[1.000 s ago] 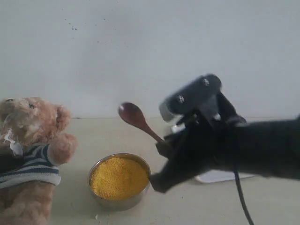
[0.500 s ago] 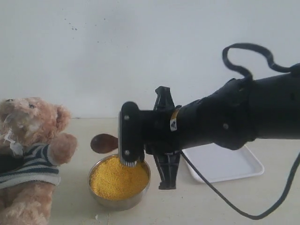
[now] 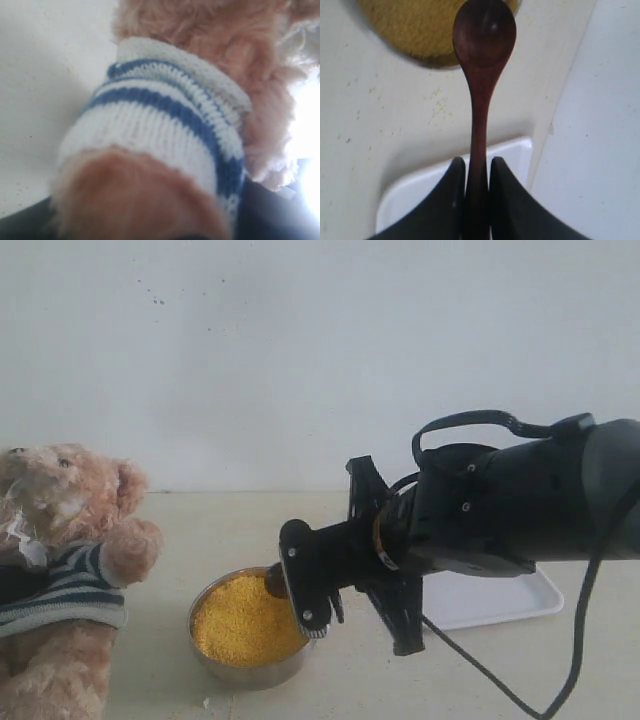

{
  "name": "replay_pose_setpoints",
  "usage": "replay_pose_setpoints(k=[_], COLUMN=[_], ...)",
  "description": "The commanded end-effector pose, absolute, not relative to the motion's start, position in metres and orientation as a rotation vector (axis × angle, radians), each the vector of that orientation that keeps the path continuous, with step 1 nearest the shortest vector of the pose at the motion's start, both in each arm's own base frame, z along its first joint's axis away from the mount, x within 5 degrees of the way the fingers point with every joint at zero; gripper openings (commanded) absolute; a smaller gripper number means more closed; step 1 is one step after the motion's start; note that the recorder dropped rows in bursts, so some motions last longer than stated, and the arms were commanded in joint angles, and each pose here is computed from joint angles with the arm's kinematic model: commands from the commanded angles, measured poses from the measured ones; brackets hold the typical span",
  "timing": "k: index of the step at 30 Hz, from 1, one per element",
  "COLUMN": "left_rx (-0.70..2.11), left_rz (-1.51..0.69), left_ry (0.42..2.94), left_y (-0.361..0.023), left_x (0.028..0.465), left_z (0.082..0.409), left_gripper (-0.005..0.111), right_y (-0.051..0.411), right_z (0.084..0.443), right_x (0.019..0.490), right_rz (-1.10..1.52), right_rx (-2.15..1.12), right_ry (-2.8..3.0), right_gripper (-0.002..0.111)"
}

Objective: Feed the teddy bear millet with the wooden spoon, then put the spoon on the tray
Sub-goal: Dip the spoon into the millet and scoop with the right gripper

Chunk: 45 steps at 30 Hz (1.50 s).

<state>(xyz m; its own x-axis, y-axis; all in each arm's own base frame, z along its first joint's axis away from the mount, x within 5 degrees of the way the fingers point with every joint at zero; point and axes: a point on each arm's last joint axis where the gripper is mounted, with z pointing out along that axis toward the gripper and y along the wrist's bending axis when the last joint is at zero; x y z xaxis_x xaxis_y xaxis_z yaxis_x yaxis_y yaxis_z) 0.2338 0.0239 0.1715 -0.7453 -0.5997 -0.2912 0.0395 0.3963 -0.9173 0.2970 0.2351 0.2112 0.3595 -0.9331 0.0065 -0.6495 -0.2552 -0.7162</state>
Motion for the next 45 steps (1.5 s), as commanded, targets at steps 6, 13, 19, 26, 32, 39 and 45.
replay_pose_setpoints(k=[6,13,19,26,32,39,45], left_rx=[-0.489,-0.489,-0.489,-0.485,-0.484,-0.474,-0.470], left_rz=[-1.413,-1.413,-1.413,-1.413,-1.414,-1.414,-1.414], left_ry=[2.013,2.013,2.013,2.017,2.019,2.029,2.033], left_y=[0.023,0.023,0.023,0.023,0.023,0.023,0.022], left_x=[0.234,0.234,0.234,0.234,0.234,0.233,0.233], left_z=[0.175,0.175,0.175,0.175,0.174,0.174,0.174], left_gripper=[0.004,0.004,0.004,0.004,0.004,0.004,0.004], right_y=[0.259,0.279,0.280,0.283,0.284,0.270,0.257], right_z=[0.198,0.209,0.192,0.184,0.193,0.194,0.192], right_x=[0.287,0.289,0.286,0.283,0.282,0.293,0.302], right_rz=[-0.619,-0.591,-0.571,-0.453,-0.385,-0.290,-0.207], right_rx=[-2.023,-1.977,-2.044,-1.975,-1.855,-1.692,-1.580], right_ry=[1.481,1.451,1.522,1.650,1.715,1.899,2.027], right_gripper=[0.000,0.000,0.000,0.000,0.000,0.000,0.000])
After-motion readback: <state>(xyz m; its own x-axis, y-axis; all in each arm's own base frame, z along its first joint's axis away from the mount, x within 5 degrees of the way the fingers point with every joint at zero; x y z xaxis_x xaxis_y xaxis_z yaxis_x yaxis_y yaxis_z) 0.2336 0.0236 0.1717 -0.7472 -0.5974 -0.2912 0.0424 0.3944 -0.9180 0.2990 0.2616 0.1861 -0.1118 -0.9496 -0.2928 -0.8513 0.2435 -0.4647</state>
